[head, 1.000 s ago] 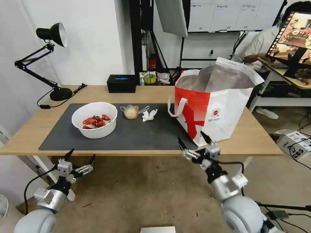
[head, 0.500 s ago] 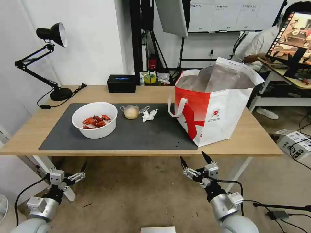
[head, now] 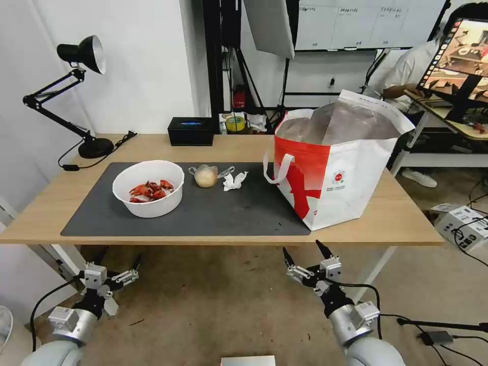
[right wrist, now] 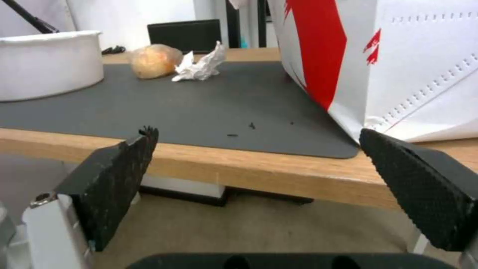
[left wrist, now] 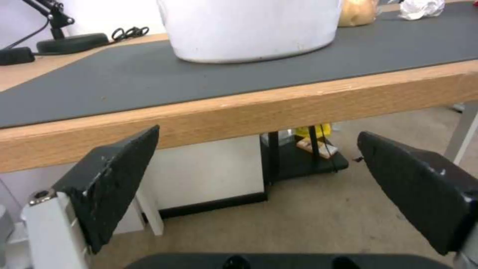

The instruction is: Pick up the trash from the table and place it into the takeout bag.

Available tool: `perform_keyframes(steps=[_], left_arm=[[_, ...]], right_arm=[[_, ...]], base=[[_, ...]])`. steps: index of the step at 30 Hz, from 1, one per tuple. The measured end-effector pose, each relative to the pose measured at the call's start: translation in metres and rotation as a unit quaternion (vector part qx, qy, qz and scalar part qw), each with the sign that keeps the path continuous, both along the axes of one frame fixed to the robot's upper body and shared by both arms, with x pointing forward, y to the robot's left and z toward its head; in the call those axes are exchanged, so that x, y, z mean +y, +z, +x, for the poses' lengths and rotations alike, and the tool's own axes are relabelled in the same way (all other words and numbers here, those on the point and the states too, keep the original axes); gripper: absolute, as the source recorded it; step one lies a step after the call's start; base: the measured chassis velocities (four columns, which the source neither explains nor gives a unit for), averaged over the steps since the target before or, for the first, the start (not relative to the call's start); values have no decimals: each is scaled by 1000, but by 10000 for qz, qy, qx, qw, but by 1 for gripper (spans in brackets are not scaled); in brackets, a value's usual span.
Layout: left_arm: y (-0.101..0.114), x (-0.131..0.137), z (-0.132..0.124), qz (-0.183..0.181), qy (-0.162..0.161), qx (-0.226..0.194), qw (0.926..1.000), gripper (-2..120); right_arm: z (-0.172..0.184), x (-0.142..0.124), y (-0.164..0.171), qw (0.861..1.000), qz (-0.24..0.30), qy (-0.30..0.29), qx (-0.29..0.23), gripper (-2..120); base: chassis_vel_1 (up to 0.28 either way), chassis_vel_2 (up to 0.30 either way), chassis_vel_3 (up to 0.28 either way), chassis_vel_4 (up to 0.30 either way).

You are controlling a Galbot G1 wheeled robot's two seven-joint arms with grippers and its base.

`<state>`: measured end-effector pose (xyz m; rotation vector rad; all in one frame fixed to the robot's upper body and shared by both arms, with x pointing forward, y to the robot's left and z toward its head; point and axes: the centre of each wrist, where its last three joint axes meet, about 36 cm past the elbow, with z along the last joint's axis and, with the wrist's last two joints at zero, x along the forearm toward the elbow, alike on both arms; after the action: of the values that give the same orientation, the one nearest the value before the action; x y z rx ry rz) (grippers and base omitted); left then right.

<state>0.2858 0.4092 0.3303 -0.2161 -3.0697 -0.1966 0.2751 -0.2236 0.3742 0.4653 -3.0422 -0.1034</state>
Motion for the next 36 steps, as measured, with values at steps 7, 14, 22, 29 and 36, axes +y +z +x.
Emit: perform_keyframes(steps=[7, 14, 22, 29, 36], left_arm=[[4, -3, -1, -20, -26, -32, 10000, 100], [12, -8, 0, -18, -112, -109, 9999, 100], [12, -20, -8, -79, -118, -110, 9998, 100], [17, -14, -11, -29, -46, -151, 9999, 100], [18, -16, -14, -60, -20, -160, 9999, 100]], right_arm=[[9, 4, 7, 9999, 65, 125, -60, 100], [44, 23, 31, 9987, 138, 439, -234, 100], [82, 61, 45, 9954, 132, 924, -217, 100], [142, 99, 59, 9940, 25, 1083, -161, 100], [198, 141, 75, 9960, -283, 823, 213, 100]], base=[[0, 0, 0, 0], [0, 0, 0, 0], [0, 0, 0, 0], [0, 0, 0, 0], [0, 0, 0, 0]])
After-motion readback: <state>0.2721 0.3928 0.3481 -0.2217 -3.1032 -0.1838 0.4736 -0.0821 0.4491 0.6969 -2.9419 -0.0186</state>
